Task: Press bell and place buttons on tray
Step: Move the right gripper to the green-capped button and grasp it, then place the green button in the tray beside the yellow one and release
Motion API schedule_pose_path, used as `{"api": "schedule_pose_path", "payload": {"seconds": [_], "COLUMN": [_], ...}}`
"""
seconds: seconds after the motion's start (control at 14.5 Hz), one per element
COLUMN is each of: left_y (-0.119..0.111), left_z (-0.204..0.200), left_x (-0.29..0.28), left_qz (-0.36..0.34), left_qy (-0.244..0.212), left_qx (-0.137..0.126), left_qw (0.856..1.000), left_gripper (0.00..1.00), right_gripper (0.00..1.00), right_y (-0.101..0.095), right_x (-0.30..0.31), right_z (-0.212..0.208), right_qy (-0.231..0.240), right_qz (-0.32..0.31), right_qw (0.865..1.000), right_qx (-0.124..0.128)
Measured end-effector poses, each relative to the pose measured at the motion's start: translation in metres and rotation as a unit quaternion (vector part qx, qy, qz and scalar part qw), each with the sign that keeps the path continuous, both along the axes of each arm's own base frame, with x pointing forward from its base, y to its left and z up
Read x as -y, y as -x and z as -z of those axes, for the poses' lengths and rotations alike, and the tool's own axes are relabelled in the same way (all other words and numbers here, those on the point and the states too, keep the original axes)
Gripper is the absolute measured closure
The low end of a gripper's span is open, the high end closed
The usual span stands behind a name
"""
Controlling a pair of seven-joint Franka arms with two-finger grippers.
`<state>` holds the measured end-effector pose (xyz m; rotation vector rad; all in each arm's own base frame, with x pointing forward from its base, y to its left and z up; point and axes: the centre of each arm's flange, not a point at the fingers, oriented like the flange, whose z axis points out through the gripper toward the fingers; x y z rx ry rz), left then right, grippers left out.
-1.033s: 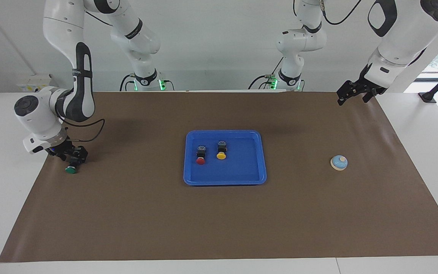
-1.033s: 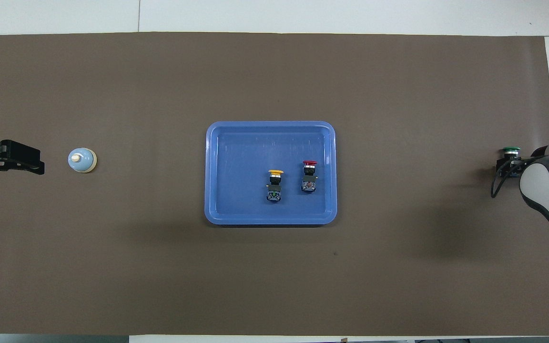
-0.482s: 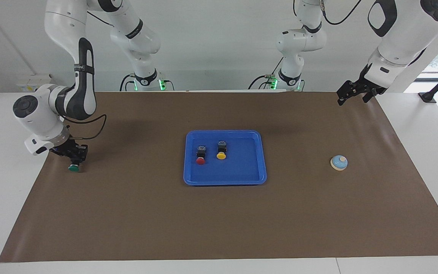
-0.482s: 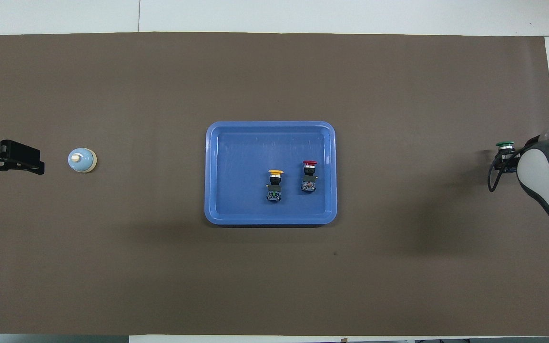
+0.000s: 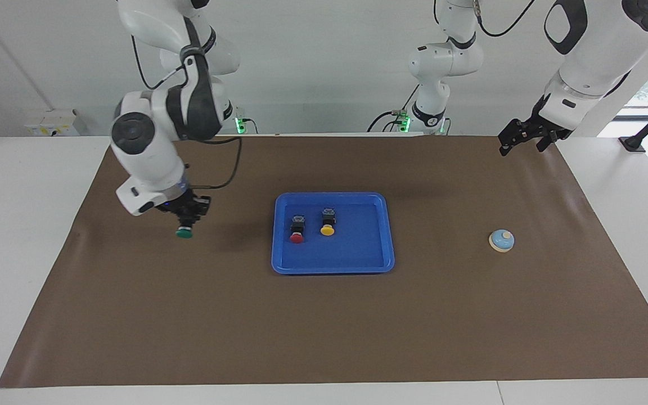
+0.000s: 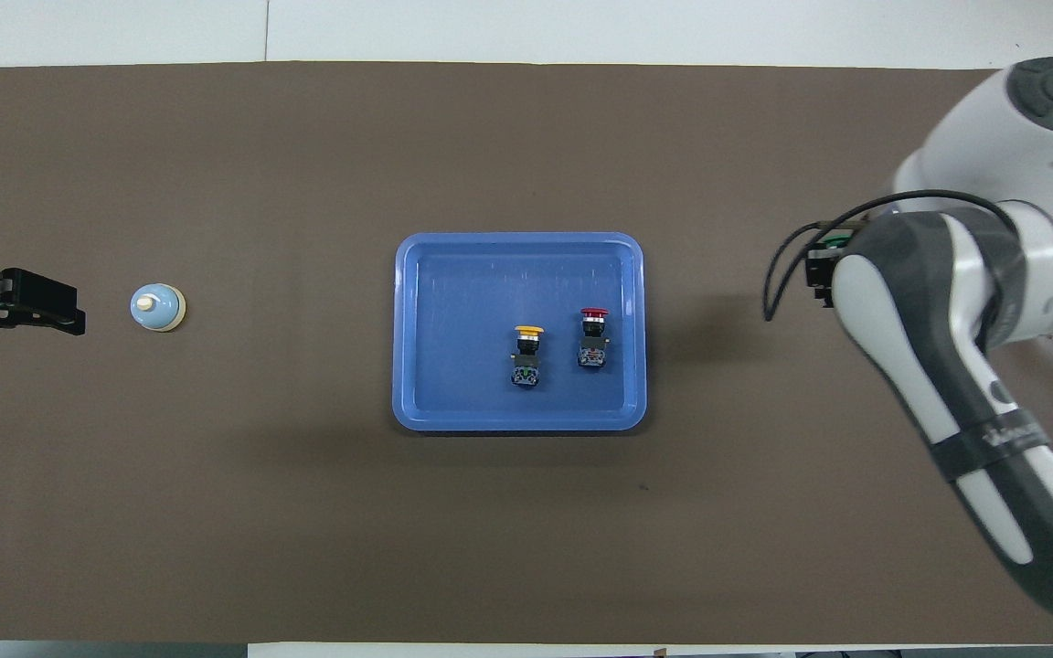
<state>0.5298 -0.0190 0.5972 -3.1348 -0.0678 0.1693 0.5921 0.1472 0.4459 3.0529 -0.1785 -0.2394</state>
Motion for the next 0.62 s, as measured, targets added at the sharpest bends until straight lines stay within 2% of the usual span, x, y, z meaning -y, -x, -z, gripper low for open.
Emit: {"api": "schedule_pose_path", "payload": {"seconds": [0.21,0.41,0.62], "left_y": [0.000,0.000,0.000], "left_z": [0.000,0.000,0.000], "left_x": [0.000,0.000,0.000], "left_qz": [0.000,0.000,0.000], "left_qy": [0.000,0.000,0.000], "left_qx": [0.000,0.000,0.000], "left_qw": [1.000,1.000,1.000], "left_gripper": [0.00,0.00,0.00], "right_gripper": [0.59,0.59,0.59], "right_y": [0.037,0.068,0.097], "right_x": [-0.123,-0.202,-0.277], "right_z": [-0.004,-0.003,0.036], "right_qy": [-0.030,-0.061,-0.067], "right_qz": [0.011,0.011,0.020], "right_qw": [0.999,0.997,0.996], "right_qx": [0.017,0.036,0.046]}}
